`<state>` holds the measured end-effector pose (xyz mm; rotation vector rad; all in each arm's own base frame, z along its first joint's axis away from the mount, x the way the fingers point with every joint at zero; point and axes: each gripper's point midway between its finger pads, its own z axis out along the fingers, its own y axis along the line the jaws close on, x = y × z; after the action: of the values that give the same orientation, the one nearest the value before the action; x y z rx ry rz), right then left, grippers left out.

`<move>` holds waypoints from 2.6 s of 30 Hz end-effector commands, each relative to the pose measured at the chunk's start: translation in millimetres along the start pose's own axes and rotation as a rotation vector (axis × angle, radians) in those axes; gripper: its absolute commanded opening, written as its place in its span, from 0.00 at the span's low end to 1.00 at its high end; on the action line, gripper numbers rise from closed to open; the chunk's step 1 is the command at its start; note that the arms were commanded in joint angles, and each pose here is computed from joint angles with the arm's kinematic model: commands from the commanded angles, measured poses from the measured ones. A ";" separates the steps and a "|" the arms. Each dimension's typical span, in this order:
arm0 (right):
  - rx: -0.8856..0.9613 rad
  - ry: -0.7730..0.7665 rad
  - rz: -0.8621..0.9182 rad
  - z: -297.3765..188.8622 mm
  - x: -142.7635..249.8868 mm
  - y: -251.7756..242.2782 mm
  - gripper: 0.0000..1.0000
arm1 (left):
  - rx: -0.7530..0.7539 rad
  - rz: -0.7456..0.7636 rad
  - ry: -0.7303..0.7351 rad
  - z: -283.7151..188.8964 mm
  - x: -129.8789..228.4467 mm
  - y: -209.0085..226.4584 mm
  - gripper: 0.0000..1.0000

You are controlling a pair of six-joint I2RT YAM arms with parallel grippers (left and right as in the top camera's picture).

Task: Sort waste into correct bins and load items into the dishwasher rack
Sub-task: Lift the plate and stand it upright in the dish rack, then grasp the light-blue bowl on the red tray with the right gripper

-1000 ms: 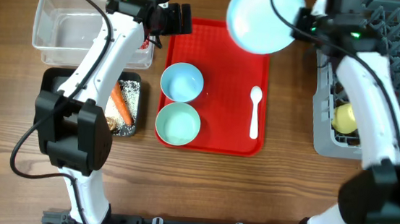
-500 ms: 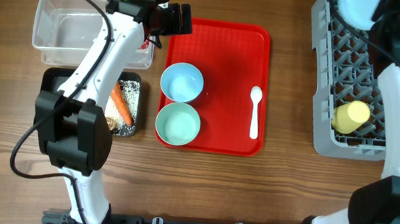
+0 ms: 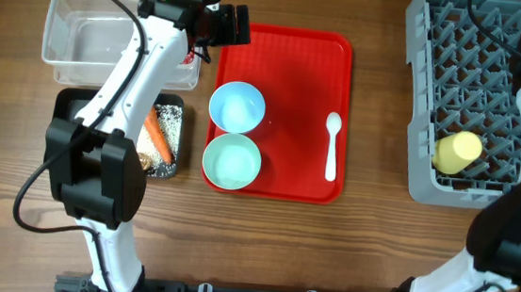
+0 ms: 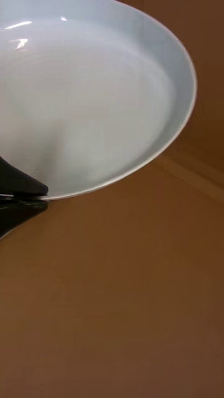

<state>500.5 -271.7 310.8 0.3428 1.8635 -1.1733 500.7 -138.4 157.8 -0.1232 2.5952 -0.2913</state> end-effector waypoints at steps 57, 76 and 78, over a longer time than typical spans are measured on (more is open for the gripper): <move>-1.403 0.288 0.408 -254.8 -22.9 192.5 1.00 | -0.020 -0.019 -0.190 -97.7 -38.0 21.1 1.00; -1.603 0.555 -0.056 -439.8 102.4 390.4 0.67 | -0.151 -0.188 -0.182 -115.5 -33.7 74.0 1.00; -1.585 0.615 -0.048 -444.2 110.4 389.6 0.63 | -0.161 -0.205 -0.174 -116.0 -32.0 80.7 1.00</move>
<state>447.4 277.4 71.1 -0.4114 2.6396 0.6962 467.7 -51.1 256.6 -0.3516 2.4330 -0.1546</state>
